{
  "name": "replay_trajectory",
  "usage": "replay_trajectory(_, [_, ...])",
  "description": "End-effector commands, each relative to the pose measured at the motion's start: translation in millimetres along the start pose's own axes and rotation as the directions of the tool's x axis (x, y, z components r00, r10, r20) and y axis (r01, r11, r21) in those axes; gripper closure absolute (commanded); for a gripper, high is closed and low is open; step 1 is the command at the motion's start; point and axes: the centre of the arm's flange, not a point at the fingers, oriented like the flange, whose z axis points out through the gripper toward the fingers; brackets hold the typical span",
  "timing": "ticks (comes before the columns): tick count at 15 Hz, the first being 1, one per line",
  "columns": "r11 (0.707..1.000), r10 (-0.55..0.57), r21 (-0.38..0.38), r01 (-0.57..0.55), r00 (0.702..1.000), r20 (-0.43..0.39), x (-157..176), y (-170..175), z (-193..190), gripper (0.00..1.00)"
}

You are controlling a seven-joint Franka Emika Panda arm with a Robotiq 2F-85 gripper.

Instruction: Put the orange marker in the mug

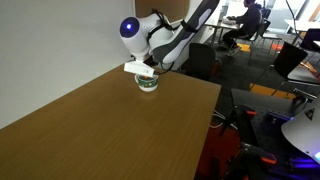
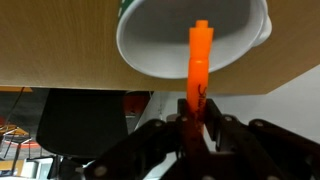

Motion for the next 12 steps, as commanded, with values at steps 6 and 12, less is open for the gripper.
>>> replay_trajectory(6, [0.995, -0.062, 0.079, 0.057, 0.997, 0.053, -8, -4, -16, 0.25])
replay_trajectory(12, [0.985, -0.023, 0.172, 0.024, 1.000, -0.005, 9, -5, -71, 0.00])
